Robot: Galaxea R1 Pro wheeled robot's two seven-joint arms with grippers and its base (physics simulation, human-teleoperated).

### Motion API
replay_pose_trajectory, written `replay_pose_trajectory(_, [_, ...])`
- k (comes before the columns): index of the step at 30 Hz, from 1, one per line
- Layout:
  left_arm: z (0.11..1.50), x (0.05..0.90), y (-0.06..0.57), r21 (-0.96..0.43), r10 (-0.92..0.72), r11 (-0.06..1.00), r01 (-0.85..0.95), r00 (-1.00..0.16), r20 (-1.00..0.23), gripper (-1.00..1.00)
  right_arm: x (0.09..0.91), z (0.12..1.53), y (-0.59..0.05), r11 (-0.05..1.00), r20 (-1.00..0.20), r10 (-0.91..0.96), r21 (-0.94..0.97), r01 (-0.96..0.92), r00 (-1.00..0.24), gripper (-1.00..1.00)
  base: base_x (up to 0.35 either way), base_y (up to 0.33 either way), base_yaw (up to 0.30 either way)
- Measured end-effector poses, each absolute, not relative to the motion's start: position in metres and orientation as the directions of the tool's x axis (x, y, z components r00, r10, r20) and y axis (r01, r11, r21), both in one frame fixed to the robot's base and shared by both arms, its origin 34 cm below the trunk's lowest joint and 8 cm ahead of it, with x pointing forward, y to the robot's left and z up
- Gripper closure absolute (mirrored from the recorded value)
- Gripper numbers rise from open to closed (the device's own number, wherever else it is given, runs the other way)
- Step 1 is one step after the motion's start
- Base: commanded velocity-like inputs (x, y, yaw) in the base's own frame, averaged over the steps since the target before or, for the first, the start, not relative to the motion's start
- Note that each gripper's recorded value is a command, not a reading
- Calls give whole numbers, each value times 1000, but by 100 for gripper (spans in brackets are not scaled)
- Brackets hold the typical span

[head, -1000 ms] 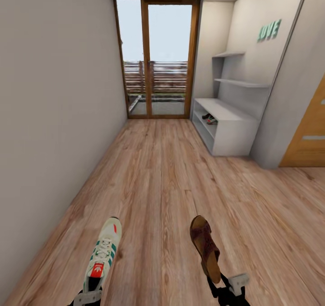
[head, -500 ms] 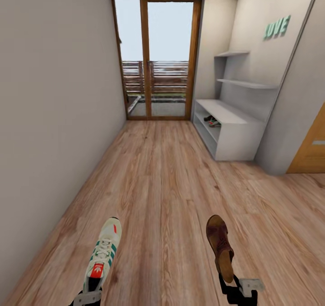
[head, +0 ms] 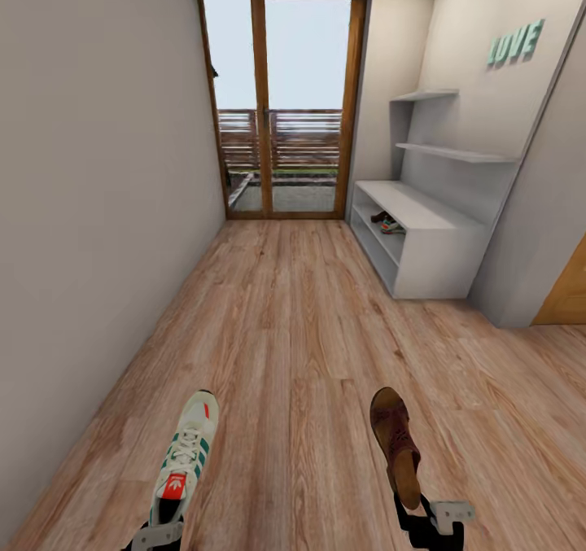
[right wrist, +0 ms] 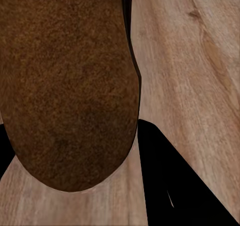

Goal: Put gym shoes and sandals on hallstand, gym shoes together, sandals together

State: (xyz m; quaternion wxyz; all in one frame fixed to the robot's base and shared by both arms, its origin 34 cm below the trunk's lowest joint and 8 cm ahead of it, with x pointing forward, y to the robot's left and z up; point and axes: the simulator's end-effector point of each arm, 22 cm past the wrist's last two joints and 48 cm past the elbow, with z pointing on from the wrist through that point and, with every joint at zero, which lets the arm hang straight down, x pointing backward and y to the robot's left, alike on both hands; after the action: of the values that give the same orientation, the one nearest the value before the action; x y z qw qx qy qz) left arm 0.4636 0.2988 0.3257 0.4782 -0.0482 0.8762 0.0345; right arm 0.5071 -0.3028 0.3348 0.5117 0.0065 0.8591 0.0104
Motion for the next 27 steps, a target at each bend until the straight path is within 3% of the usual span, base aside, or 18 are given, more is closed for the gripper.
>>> replay_pose_trajectory(27, [326, 464, 300, 16, -50, 993, -117, -538, -842, 100, 506, 334, -305, 1000, -878, 25, 25, 7, -478, 100, 334, 0, 0])
